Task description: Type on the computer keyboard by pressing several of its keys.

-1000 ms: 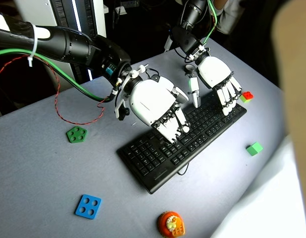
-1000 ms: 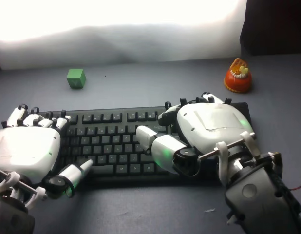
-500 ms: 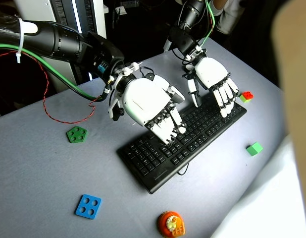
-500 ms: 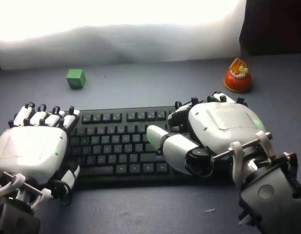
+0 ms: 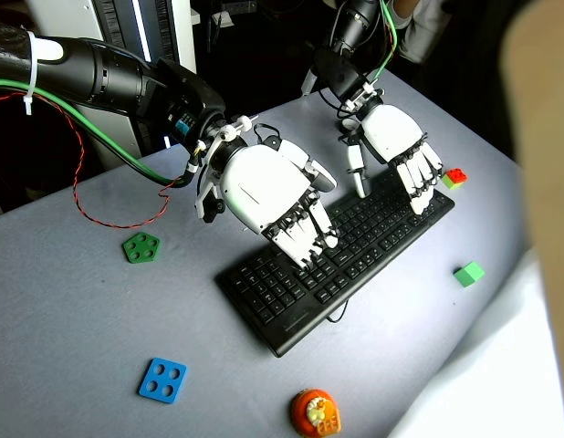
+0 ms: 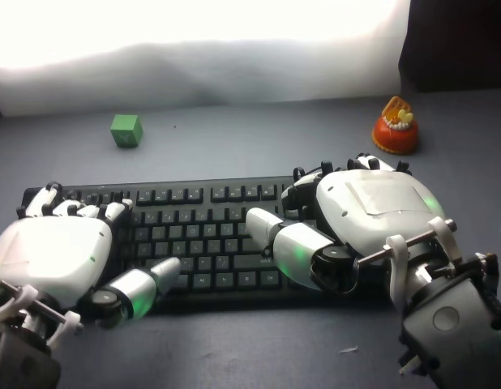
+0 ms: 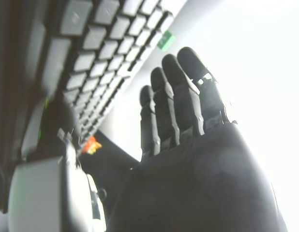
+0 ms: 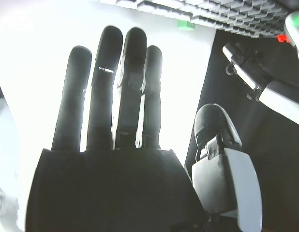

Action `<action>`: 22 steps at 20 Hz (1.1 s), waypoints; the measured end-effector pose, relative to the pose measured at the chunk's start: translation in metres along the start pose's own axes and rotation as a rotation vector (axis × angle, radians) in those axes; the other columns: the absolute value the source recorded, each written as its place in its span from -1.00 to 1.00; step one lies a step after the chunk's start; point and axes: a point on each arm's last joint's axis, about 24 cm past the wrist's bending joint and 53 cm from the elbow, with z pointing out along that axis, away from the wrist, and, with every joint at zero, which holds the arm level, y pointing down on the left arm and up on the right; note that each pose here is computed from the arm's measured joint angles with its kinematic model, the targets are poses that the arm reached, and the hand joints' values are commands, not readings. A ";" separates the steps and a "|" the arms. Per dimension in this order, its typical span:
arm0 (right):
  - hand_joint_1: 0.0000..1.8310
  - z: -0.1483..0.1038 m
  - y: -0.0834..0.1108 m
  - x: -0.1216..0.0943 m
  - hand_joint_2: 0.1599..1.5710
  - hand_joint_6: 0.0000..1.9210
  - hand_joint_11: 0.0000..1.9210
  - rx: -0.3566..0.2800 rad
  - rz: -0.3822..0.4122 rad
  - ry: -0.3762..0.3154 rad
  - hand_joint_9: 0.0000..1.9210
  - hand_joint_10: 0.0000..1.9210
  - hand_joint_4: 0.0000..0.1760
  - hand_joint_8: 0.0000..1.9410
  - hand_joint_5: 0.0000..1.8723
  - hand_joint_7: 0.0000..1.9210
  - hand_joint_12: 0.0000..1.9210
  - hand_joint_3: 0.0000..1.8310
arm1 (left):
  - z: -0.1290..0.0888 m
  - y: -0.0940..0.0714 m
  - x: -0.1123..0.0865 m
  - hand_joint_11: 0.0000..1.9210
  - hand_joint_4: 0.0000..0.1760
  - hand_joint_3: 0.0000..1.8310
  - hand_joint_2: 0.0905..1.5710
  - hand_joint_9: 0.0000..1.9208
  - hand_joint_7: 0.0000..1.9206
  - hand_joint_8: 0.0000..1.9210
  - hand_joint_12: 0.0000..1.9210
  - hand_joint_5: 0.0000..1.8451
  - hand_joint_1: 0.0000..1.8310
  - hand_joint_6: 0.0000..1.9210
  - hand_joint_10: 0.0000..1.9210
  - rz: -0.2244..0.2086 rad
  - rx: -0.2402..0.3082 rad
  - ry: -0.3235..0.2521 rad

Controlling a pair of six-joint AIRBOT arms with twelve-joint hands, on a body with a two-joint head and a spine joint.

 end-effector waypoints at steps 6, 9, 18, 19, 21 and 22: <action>-1.00 -0.002 0.000 -0.001 0.55 -0.82 -0.77 -0.001 0.001 0.002 -0.37 -0.04 -1.00 -0.99 -0.24 -0.04 0.77 -1.00 | 0.003 -0.008 -0.011 -1.00 -1.00 -1.00 0.42 -0.59 -0.38 -0.95 0.49 -0.50 -1.00 -0.92 -0.44 -0.014 0.023 0.074; -1.00 -0.002 -0.001 -0.004 0.53 -0.80 -0.79 0.002 -0.002 -0.004 -0.37 -0.04 -1.00 -0.99 -0.24 -0.03 0.79 -1.00 | 0.004 -0.018 -0.025 -1.00 -1.00 -1.00 0.44 -0.60 -0.36 -0.96 0.52 -0.47 -1.00 -0.90 -0.39 -0.007 0.057 0.125; -1.00 0.001 0.003 -0.007 0.54 -0.07 -0.51 -0.021 -0.012 0.016 -0.23 0.43 -1.00 -0.15 -0.12 0.01 0.97 -1.00 | -0.024 -0.038 -0.021 -0.83 -1.00 -0.99 0.61 -0.43 -0.19 -0.25 0.86 -0.29 -1.00 -0.36 0.26 0.002 0.066 0.264; -1.00 0.001 0.007 -0.008 0.54 0.10 -0.45 -0.040 -0.023 0.018 -0.18 0.46 -1.00 0.06 -0.12 -0.01 0.96 -1.00 | -0.027 -0.040 -0.018 -0.71 -1.00 -0.99 0.62 -0.36 -0.20 0.00 0.92 -0.27 -0.98 -0.23 0.39 -0.006 0.067 0.276; -1.00 0.002 0.012 -0.011 0.57 0.38 -0.23 -0.062 -0.029 0.023 -0.03 0.84 -1.00 0.48 -0.03 0.10 1.00 -0.99 | -0.027 -0.042 -0.016 -0.44 -1.00 -0.99 0.65 -0.27 -0.19 0.50 0.99 -0.20 -0.85 0.13 0.76 -0.022 0.067 0.287; -1.00 0.002 0.015 -0.012 0.61 0.51 -0.07 -0.076 -0.033 0.024 0.10 0.93 -1.00 0.59 0.06 0.20 1.00 -0.99 | -0.026 -0.044 -0.018 -0.31 -1.00 -0.99 0.66 -0.15 -0.10 0.62 1.00 -0.18 -0.79 0.33 0.89 -0.026 0.071 0.280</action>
